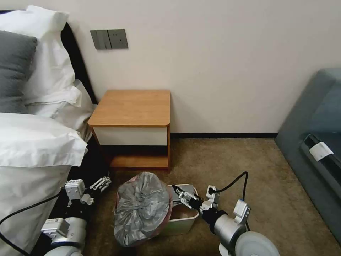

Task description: Pick up the garbage bag from the table and place it over the trash can.

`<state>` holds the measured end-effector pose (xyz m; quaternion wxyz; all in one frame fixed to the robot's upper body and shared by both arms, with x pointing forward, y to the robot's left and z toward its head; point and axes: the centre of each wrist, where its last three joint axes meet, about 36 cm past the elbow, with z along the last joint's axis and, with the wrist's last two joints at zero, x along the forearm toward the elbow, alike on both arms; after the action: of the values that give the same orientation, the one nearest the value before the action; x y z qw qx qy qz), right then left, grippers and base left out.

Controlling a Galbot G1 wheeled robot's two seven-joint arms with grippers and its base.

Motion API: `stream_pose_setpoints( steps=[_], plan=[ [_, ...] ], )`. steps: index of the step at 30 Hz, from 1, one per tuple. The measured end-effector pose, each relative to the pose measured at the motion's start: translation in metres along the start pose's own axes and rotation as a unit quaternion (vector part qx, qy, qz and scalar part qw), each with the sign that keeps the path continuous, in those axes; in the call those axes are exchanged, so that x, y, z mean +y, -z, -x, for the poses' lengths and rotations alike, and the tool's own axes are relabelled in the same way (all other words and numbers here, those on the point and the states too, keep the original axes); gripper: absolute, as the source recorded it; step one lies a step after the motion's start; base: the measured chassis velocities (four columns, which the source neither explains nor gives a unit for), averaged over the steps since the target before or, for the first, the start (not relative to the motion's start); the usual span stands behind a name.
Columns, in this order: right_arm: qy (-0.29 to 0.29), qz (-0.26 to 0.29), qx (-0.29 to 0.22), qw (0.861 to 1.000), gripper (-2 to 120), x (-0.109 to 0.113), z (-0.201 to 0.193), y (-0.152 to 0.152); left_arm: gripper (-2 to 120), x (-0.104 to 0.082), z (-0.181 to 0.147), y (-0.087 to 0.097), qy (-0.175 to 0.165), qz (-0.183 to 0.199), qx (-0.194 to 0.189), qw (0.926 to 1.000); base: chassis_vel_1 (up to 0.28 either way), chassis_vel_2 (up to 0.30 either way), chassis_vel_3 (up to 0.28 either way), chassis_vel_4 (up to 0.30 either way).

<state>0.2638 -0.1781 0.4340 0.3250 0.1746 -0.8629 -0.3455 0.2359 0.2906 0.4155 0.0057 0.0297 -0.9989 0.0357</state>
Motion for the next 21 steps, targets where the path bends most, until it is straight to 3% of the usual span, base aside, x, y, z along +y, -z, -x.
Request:
stream_pose_setpoints(
  steps=[9, 15, 21],
  plan=[
    [-0.039, -0.017, 0.015, 0.999, 100, 0.016, -0.011, 0.017, 100, 0.001, 0.004, -0.004, 0.003, -0.004, 0.000, 1.0000, 0.000, 0.000, 0.000, 0.000],
    [-0.042, -0.020, -0.011, 0.999, 100, 0.019, -0.029, 0.034, 100, 0.000, 0.005, -0.004, 0.000, -0.006, -0.001, 1.0000, 0.000, 0.000, 0.000, 0.000],
    [-0.038, -0.017, -0.038, 0.998, 100, 0.025, -0.038, 0.046, 100, -0.010, 0.003, 0.013, -0.018, -0.010, -0.003, 0.9998, 0.000, 0.000, 0.000, 0.000]
  ],
)
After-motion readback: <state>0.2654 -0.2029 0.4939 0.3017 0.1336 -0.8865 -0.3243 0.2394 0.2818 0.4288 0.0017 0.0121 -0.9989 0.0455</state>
